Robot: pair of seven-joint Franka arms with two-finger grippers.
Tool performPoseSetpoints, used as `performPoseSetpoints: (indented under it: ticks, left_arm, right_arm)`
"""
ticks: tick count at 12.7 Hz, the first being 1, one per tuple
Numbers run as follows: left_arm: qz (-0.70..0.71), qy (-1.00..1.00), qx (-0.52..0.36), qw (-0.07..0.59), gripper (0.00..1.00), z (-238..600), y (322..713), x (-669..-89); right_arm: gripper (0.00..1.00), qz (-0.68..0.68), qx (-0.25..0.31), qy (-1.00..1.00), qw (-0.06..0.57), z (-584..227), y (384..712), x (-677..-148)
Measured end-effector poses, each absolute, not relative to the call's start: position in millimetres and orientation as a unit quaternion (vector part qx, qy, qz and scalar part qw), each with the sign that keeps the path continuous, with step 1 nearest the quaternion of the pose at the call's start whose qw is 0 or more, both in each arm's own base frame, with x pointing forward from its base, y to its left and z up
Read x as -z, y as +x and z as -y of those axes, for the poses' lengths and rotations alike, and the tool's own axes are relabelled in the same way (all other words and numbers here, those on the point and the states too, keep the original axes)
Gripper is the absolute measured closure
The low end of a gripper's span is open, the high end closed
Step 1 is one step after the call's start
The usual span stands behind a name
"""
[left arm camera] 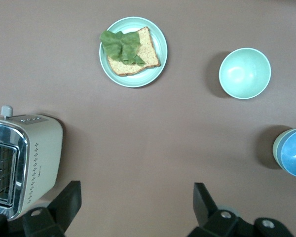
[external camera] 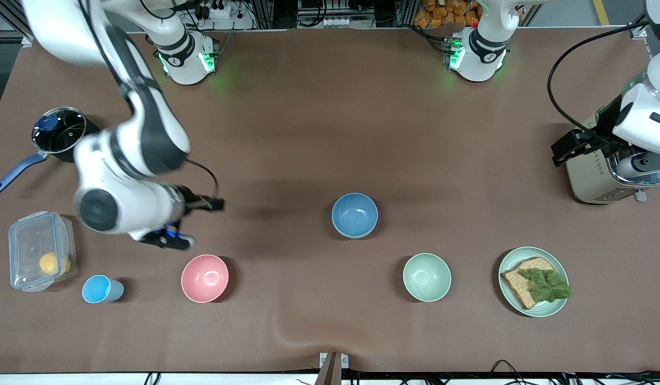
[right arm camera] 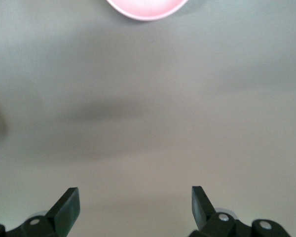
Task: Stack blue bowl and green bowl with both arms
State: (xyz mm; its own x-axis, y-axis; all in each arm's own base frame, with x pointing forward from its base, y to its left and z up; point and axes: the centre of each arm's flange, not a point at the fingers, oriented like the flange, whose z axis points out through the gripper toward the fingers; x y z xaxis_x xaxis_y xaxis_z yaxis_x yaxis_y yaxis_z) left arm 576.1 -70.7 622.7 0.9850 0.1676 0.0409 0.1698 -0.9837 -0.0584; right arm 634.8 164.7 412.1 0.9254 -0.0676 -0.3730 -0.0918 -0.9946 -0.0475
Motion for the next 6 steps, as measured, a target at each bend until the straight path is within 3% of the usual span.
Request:
performPoseSetpoints:
  ticks: [3, 6]
  left_arm:
    - [0.082, -0.996, 0.013, 0.032, 0.0, 74.3, 573.3, -622.5]
    - [0.079, -0.997, 0.004, 0.019, 0.0, 80.1, 570.2, -622.1]
  right_arm:
    - [0.0, 0.026, -0.186, -0.982, 0.033, -85.6, 609.1, -473.1]
    - [0.0, 0.038, -0.165, -0.986, -0.007, -66.6, 574.6, -508.1]
